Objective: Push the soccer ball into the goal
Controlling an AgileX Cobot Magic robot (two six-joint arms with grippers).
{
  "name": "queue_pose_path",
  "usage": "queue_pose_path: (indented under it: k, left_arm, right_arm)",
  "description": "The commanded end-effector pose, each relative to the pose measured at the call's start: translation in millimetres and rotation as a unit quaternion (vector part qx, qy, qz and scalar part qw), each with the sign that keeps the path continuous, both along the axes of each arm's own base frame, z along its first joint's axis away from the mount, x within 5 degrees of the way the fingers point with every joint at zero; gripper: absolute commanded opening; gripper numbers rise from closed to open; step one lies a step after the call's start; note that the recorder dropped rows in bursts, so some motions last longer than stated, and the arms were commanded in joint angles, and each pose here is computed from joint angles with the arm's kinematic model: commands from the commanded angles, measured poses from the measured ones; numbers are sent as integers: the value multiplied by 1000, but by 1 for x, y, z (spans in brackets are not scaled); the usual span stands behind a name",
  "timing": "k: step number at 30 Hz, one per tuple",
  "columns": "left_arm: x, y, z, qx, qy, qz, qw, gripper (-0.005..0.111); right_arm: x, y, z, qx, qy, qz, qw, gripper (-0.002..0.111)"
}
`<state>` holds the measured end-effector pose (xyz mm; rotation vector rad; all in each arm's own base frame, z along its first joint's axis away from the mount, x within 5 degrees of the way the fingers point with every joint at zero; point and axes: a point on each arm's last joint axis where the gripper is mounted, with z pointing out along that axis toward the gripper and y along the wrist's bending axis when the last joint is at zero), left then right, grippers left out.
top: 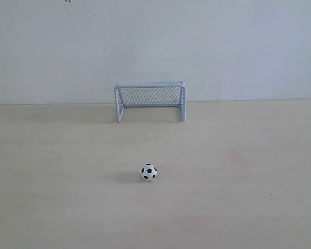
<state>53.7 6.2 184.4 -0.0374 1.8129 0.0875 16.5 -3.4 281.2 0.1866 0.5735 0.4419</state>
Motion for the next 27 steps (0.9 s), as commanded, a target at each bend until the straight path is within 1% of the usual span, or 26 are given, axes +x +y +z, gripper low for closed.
queue_pose_path:
  k: [1,4,6,9,13,15,17,20,23,26,27]
  left_arm:
    - [0,0,0,2,-5,-4,1000,4]
    - [0,0,0,2,-5,-4,1000,4]
    - [0,0,0,2,-5,-4,1000,4]
    - [0,0,0,2,-5,-4,1000,4]
    - [0,0,0,2,-5,-4,1000,4]
    - [0,0,0,2,-5,-4,1000,4]
    - [0,0,0,2,-5,-4,1000,4]
    - [0,0,0,2,-5,-4,1000,4]
    - [0,0,0,2,-5,-4,1000,4]
    - [0,0,0,2,-5,-4,1000,4]
    - [0,0,0,2,-5,-4,1000,4]
  right_arm:
    - [-19,1,36,1,-79,13,997,0]
    - [-28,4,68,-15,-56,14,998,0]
    - [-30,6,91,-35,-12,4,999,0]
    - [-21,9,119,-74,63,-25,995,0]
    - [-1,6,148,-106,165,-69,978,0]
    - [16,2,160,-119,237,-94,960,0]
    - [37,-2,165,-125,320,-111,933,0]
    - [65,-6,168,-136,437,-111,882,0]
    - [96,-2,161,-188,530,-94,821,0]
    - [122,9,140,-202,634,-35,745,0]
    - [132,14,129,-203,674,-9,710,0]
